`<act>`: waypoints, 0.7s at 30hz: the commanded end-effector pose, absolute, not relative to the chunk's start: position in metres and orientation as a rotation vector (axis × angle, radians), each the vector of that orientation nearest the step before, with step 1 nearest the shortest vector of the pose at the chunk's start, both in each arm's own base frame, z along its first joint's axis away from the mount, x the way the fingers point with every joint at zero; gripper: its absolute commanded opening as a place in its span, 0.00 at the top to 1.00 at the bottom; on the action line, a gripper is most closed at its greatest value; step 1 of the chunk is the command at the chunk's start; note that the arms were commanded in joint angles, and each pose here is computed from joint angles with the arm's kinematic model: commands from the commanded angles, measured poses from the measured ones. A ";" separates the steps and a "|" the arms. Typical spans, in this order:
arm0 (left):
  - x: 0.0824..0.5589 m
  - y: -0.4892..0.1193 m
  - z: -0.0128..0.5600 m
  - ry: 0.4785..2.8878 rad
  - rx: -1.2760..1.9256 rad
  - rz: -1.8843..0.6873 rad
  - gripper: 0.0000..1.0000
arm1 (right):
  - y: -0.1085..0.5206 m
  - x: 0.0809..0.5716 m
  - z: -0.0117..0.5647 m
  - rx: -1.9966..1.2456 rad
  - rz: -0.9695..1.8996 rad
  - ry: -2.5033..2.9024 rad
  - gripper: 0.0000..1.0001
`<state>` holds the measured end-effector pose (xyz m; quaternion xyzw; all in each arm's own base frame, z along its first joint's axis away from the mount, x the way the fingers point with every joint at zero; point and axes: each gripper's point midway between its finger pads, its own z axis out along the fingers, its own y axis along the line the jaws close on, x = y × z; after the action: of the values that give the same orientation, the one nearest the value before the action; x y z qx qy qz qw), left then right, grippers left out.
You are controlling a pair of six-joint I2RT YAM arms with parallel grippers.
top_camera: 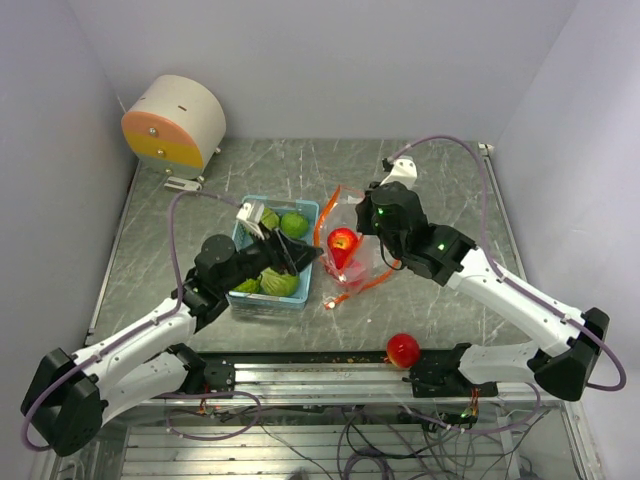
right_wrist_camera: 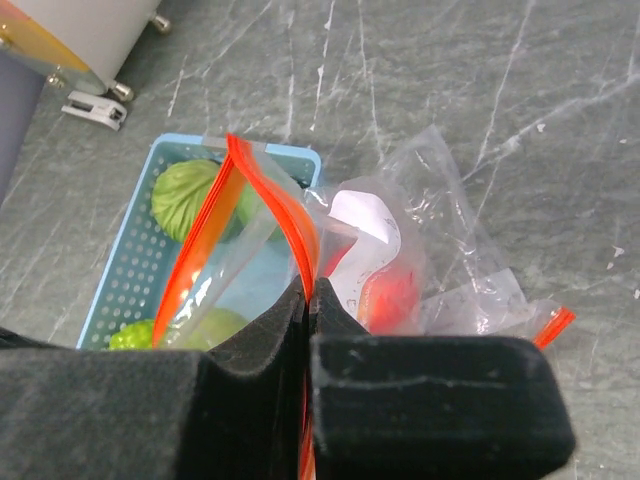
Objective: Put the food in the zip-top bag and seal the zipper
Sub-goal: Place the zipper food storage bag at the center of the board.
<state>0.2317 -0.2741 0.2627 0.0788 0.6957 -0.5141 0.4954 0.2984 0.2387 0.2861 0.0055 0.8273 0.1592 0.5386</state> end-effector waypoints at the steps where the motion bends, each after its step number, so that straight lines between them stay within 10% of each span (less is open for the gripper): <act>1: 0.194 -0.278 0.265 1.605 0.228 -1.488 0.10 | 0.228 0.313 0.296 0.149 0.328 1.911 1.00; 21: 0.177 -0.269 0.286 1.583 0.051 -1.680 0.02 | 0.228 0.322 0.311 0.312 0.443 1.801 1.00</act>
<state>0.1802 -0.2635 0.2858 0.0552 0.6442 -0.6201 0.4443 0.3195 0.2375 0.2835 0.0905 0.8095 0.1619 0.5571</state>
